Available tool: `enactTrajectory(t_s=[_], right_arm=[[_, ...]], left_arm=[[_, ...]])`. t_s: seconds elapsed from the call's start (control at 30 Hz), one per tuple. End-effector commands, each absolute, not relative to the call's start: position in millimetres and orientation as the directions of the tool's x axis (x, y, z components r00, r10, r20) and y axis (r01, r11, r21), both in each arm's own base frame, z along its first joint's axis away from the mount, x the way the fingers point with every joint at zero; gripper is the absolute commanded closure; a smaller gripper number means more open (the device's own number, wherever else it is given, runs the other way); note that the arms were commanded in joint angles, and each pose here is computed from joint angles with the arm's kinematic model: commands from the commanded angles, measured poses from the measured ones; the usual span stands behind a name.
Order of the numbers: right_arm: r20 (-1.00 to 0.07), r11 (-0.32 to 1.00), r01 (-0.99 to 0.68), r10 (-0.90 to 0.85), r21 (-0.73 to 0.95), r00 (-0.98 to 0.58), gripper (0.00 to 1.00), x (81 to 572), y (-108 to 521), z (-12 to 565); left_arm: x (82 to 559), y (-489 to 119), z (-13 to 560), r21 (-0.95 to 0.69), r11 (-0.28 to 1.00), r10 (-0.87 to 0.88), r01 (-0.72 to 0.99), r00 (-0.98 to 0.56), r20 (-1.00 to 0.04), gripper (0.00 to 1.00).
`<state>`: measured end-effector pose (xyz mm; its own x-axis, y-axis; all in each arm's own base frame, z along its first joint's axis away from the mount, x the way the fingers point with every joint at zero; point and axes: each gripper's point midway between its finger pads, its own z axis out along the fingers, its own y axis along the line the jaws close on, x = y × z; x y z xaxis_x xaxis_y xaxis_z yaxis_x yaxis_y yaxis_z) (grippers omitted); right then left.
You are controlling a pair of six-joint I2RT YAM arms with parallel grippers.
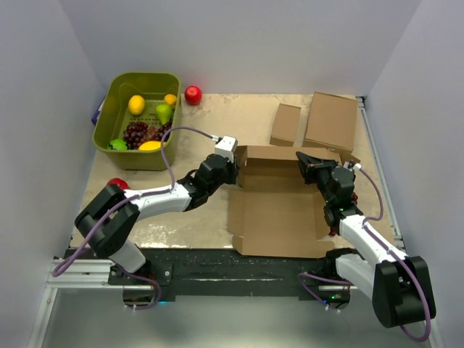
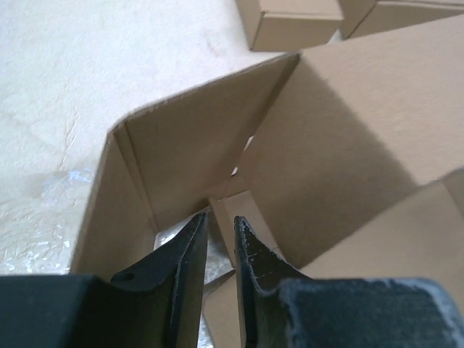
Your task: Fold the paper box
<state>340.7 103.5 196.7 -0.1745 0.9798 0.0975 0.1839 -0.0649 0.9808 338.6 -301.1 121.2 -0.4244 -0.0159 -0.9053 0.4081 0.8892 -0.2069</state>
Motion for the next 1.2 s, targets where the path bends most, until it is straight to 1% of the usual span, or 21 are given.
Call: enactTrajectory(t_s=[0.0,0.53,0.9,1.17], right_arm=[[0.103,-0.061,0.234,0.979,0.97,-0.173,1.0,335.8,104.4,180.1],[0.104,-0.062,0.233,0.979,0.97,-0.176,1.0,337.0,104.9,181.4],[0.105,-0.06,0.245,0.979,0.968,-0.175,1.0,336.1,104.7,176.3],[0.106,-0.059,0.255,0.979,0.965,-0.172,1.0,334.0,104.1,170.7]], left_arm=[[350.8,-293.9,111.1,-0.155,0.923,0.007,0.352,-0.417,-0.909,0.75],[350.6,-309.4,79.0,-0.173,0.913,0.021,0.37,-0.464,-0.885,0.78],[335.0,-356.2,85.8,-0.235,0.861,-0.009,0.451,-0.448,-0.894,0.78],[331.4,-365.5,62.4,-0.252,0.86,-0.006,0.443,-0.486,-0.874,0.79]])
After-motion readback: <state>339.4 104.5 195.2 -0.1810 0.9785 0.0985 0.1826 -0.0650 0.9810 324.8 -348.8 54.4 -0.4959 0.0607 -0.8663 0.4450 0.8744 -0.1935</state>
